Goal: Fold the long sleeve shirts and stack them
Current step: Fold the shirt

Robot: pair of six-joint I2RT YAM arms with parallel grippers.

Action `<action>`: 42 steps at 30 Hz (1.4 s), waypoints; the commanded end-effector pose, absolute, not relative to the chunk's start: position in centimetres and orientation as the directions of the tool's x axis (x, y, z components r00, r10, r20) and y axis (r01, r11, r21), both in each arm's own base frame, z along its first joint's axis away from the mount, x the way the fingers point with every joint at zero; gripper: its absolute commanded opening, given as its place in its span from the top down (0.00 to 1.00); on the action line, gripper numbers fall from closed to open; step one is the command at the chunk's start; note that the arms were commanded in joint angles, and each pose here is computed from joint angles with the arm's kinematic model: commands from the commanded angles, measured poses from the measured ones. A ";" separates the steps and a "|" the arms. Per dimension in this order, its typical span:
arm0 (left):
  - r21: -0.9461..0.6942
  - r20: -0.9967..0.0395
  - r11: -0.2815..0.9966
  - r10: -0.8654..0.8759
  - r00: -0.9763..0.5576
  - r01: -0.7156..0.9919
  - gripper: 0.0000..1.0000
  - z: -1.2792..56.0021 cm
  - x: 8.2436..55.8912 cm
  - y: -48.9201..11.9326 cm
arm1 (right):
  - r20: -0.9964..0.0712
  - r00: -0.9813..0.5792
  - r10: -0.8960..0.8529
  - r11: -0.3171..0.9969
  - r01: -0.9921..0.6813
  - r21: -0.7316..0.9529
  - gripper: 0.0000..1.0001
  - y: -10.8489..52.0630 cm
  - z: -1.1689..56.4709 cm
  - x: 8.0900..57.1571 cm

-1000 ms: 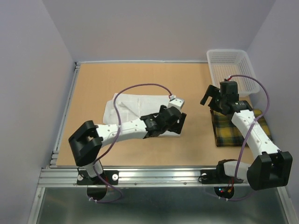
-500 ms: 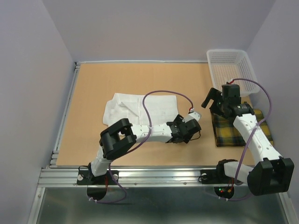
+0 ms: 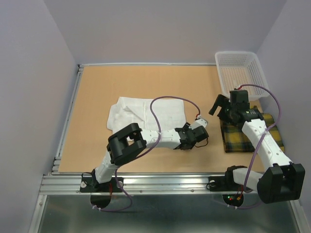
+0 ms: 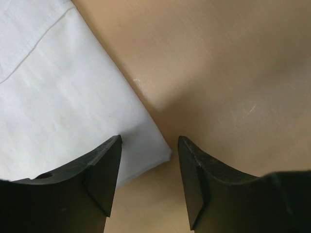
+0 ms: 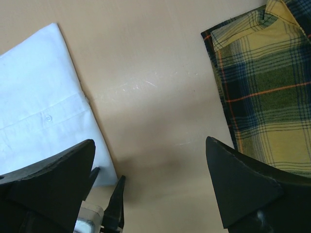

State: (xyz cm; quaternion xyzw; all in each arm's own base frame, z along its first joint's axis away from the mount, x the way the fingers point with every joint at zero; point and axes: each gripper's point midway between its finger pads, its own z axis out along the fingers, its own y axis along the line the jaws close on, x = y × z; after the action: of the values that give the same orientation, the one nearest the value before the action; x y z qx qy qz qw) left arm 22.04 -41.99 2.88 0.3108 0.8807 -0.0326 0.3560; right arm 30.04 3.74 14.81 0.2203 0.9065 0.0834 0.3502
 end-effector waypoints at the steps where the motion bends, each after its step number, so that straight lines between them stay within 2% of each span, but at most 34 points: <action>1: 0.167 -0.669 0.823 0.499 -0.551 0.543 0.48 2.9 22.7 -42.1 | -0.583 -0.663 0.470 0.882 0.338 0.328 0.00 3.9 14.4 29.7; 5: 0.162 -0.669 0.836 0.483 -0.564 0.524 0.62 2.7 23.2 -41.5 | -0.573 -0.675 0.465 0.884 0.322 0.338 0.00 4.4 14.2 29.5; 8: 0.156 -0.674 0.846 0.469 -0.571 0.511 0.77 2.7 23.7 -40.9 | -0.548 -0.701 0.457 0.885 0.292 0.364 0.01 5.2 13.7 29.5; 9: 0.155 -0.674 0.848 0.466 -0.573 0.507 0.77 2.8 23.7 -40.8 | -0.542 -0.707 0.455 0.884 0.284 0.371 0.01 5.5 13.7 29.5; 12: 0.145 -0.680 0.851 0.456 -0.575 0.504 0.90 3.3 23.9 -40.5 | -0.516 -0.726 0.455 0.876 0.260 0.407 0.01 6.4 13.1 29.6; 18: 0.047 -0.723 0.852 0.389 -0.572 0.521 0.93 6.7 23.3 -40.9 | -0.400 -0.800 0.448 0.784 0.136 0.606 0.00 11.3 12.7 30.4; 24: -0.037 -0.754 0.852 0.319 -0.574 0.522 0.93 9.9 22.9 -40.8 | -0.285 -0.844 0.455 0.669 0.112 0.735 0.00 14.5 10.9 31.7; 30: -0.101 -0.767 0.840 0.276 -0.579 0.534 0.93 11.9 22.6 -41.0 | -0.188 -0.883 0.430 0.603 0.126 0.788 0.00 17.5 8.3 32.8; 35: -0.117 -0.766 0.832 0.272 -0.583 0.542 0.93 12.1 22.3 -41.0 | -0.155 -0.920 0.359 0.590 0.095 0.802 0.01 20.8 6.6 33.4; 39: -0.137 -0.762 0.824 0.267 -0.590 0.550 0.93 12.2 22.0 -41.2 | -0.132 -0.940 0.314 0.582 0.081 0.809 0.07 23.3 5.0 33.4; 42: -0.156 -0.755 0.816 0.265 -0.600 0.557 0.92 12.1 21.7 -41.5 | -0.116 -0.953 0.279 0.579 0.071 0.812 0.17 24.8 4.0 33.3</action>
State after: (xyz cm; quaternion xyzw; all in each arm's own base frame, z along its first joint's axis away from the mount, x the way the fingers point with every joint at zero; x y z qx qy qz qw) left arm 21.84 -40.92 9.78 0.2486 0.8818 -0.1553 0.3696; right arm 32.38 23.45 4.92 0.1132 0.8807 0.4468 0.1092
